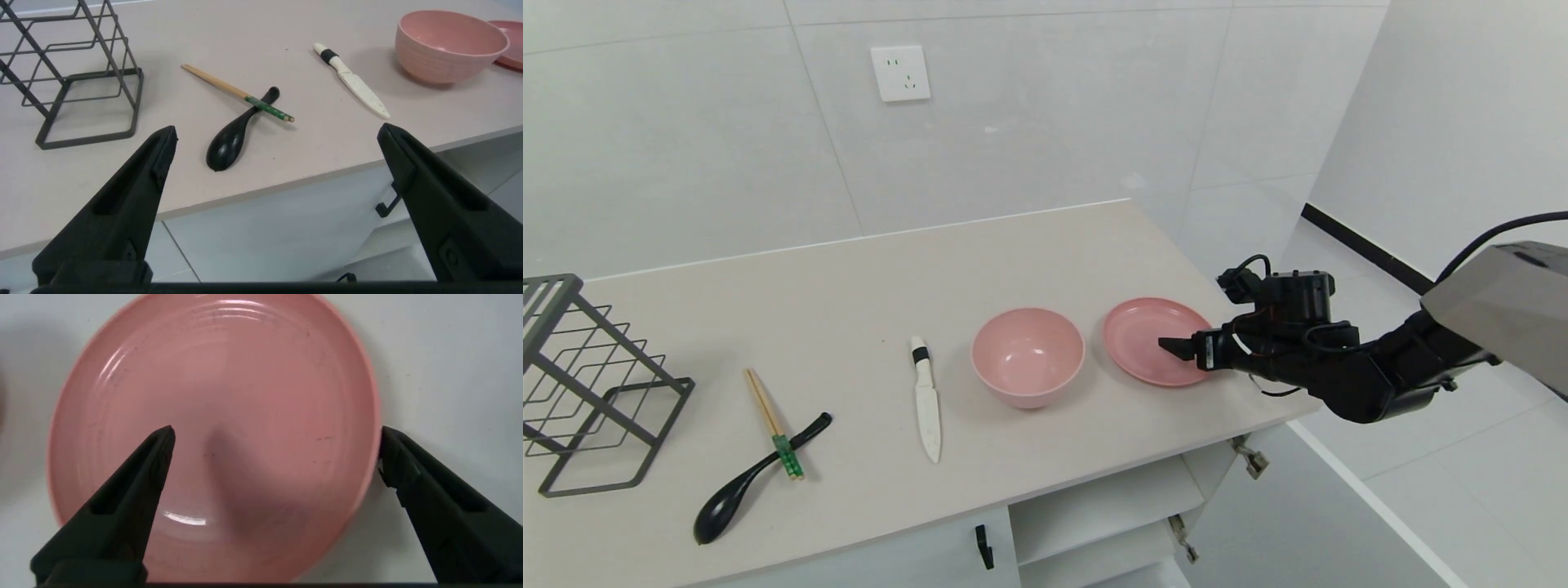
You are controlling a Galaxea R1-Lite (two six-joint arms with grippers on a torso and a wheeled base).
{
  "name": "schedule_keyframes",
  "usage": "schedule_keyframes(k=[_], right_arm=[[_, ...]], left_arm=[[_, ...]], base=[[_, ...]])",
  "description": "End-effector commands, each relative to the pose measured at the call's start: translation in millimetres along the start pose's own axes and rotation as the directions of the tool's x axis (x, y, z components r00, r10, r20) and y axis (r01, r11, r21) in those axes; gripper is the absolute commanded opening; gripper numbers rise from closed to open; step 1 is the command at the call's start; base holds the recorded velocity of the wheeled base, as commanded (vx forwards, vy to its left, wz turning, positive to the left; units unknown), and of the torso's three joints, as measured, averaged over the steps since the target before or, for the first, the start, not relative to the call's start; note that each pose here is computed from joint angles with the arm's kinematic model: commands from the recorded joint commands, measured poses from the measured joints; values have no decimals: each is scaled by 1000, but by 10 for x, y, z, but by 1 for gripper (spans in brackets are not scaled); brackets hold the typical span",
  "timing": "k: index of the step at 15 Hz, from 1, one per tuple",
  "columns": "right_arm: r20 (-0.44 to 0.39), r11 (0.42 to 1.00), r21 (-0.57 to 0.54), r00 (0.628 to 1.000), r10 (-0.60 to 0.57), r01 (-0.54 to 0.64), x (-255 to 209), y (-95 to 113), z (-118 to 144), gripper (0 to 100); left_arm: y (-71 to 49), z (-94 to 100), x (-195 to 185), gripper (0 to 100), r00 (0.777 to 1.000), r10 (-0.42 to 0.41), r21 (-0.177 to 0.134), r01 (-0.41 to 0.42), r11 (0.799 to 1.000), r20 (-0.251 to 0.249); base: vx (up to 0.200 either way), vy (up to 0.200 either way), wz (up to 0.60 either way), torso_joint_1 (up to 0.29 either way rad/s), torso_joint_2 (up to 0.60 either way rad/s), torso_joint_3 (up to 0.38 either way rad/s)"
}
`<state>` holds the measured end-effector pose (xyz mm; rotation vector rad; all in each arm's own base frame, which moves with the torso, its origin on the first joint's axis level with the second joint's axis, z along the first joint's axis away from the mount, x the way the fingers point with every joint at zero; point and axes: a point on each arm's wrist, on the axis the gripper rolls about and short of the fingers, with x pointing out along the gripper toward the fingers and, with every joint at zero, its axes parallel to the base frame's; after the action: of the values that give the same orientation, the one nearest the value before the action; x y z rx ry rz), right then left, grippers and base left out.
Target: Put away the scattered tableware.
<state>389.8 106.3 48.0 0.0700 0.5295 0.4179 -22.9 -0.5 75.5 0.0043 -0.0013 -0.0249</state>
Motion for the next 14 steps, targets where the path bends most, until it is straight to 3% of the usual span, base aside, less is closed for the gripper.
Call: schedule_keyframes(k=[1,6,7,10,14], right_arm=[[10,1000,-4,1000,7,-7,19,21,17,100],[-4,1000,-4,1000,7,-7,72,10,-53,100],[-11,1000,-9,1000,18,-19,100,55,-75,0],[-19,1000,-4,1000,13,-13,157,40,-110,0],[-21,998,13,998,-67,67,163,-180,-137,0]], left_arm=[[0,0,1,100,1000,0,0,0,1000,-1],[0,0,1,100,1000,0,0,0,1000,-1],[0,0,1,100,1000,0,0,0,1000,-1],[0,0,1,100,1000,0,0,0,1000,-1],[0,0,1,100,1000,0,0,0,1000,-1]], base=[[0,0,0,0,0,0],[0,0,0,0,0,0],[0,0,0,0,0,0],[0,0,0,0,0,0],[0,0,0,0,0,0]])
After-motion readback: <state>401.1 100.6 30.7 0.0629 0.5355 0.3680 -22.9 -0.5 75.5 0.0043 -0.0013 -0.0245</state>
